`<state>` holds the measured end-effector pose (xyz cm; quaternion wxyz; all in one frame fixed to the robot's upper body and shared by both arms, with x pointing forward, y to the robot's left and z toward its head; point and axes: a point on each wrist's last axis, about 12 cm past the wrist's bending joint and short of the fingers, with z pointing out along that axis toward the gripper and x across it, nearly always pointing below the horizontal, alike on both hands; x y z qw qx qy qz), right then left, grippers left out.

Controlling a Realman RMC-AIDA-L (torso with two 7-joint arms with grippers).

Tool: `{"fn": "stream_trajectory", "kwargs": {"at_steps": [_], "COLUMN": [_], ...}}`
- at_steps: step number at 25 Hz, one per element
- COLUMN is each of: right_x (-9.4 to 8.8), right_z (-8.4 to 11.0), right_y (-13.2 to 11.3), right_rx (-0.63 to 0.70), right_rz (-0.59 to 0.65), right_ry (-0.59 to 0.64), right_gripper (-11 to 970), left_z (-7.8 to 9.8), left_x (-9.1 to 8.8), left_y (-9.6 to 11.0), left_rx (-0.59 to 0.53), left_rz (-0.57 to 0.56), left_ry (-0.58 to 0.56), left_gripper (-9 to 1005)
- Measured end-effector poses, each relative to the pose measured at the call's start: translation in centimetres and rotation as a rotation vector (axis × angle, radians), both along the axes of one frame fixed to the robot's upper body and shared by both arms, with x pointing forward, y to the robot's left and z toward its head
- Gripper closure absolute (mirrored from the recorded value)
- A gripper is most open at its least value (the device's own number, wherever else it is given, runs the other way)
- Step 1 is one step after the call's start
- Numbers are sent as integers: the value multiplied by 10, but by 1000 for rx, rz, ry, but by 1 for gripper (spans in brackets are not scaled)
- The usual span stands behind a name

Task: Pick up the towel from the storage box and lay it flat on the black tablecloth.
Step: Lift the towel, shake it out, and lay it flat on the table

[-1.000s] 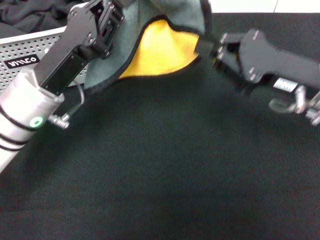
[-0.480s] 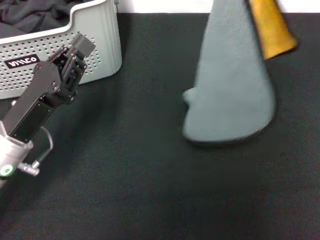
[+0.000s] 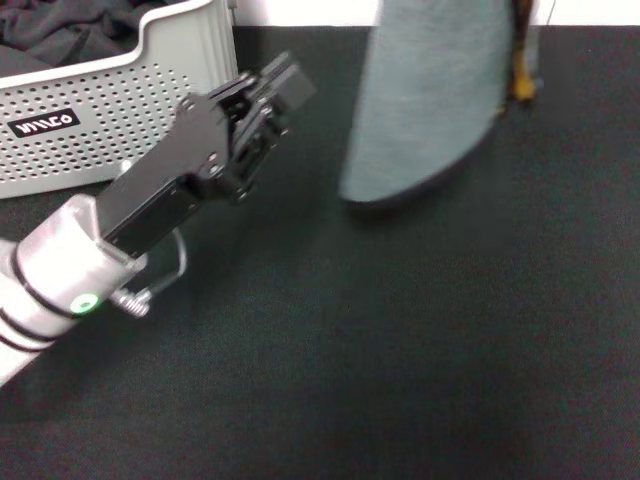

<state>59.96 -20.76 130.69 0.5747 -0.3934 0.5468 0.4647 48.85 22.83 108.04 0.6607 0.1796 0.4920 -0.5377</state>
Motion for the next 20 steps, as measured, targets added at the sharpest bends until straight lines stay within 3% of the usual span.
{"fn": "stream_trajectory", "kwargs": {"at_steps": [7,13,20], "right_x": [4,4,3], "right_z": [-20,-36,-44], "right_y": [19,42,70], "right_rx": [-20,-30,-60], "right_rz": [-43,-45,-39], "right_ry": [-5,-12,-42], "right_gripper": [952,953,953], "left_z": [13,21,27], "left_x": [15,23,35], "left_y": [-1,-1,-14], "left_rx": [-57,-83,-39], "left_rz": [47,87,88], "left_ry": [-39,-85,-149], "left_gripper": [807,628,281]}}
